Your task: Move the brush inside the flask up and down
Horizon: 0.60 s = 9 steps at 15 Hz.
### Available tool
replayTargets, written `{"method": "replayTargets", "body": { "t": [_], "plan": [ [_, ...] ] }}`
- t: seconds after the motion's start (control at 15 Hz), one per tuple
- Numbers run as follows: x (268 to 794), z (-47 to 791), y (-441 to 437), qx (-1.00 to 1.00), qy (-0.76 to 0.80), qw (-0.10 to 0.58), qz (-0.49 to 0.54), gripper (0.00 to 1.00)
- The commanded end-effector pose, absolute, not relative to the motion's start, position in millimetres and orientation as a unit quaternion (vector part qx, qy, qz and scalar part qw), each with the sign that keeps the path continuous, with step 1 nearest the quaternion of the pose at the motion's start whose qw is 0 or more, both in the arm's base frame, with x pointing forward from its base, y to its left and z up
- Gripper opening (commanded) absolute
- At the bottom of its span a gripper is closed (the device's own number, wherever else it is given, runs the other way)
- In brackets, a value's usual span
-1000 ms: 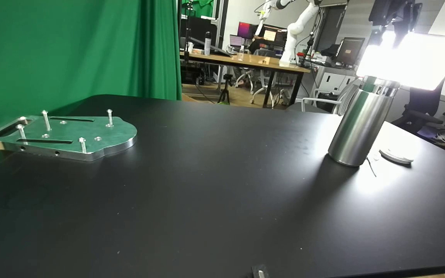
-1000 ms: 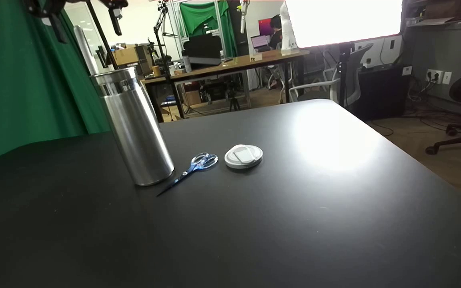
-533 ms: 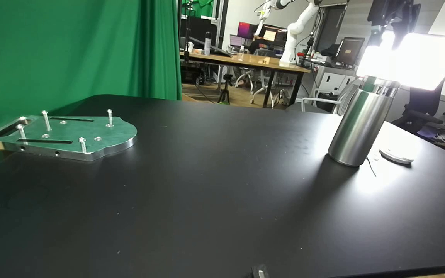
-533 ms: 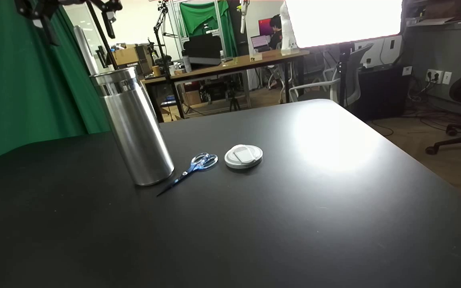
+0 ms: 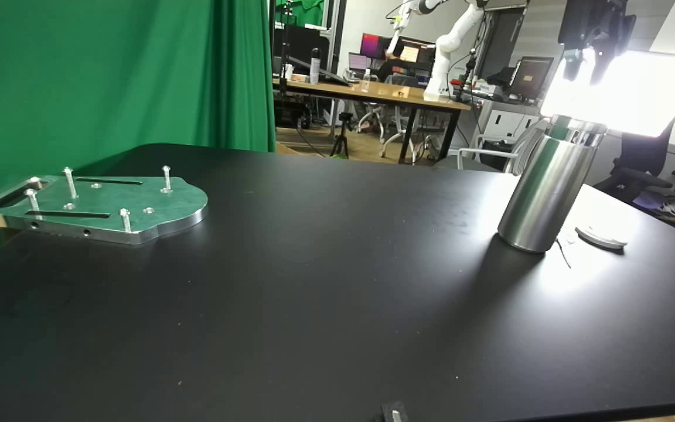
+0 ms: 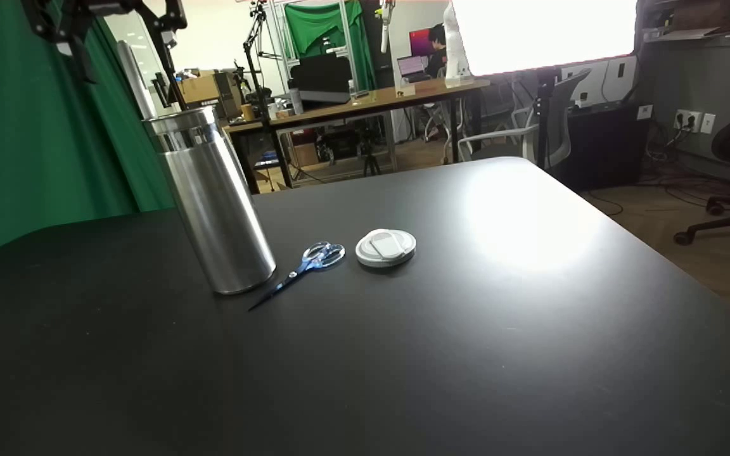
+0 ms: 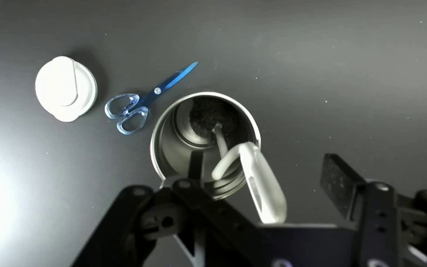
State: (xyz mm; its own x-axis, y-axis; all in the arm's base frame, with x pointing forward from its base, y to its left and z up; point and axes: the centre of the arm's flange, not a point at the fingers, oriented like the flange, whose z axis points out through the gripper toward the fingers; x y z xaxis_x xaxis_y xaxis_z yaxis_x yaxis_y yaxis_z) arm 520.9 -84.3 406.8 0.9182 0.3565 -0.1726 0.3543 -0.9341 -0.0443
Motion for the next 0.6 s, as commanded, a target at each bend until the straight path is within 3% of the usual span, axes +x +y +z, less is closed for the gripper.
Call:
{"method": "replayTargets", "body": {
  "t": [0.0, 0.4, 0.53],
  "plan": [
    [513.9, 409.0, -83.2, -0.983, -0.168, -0.015, 0.07, 0.53],
    [514.6, 409.4, -79.5, -0.985, -0.169, -0.023, 0.035, 0.11],
    [513.8, 409.4, -77.6, -0.985, -0.166, -0.022, 0.039, 0.01]
  ]
}}
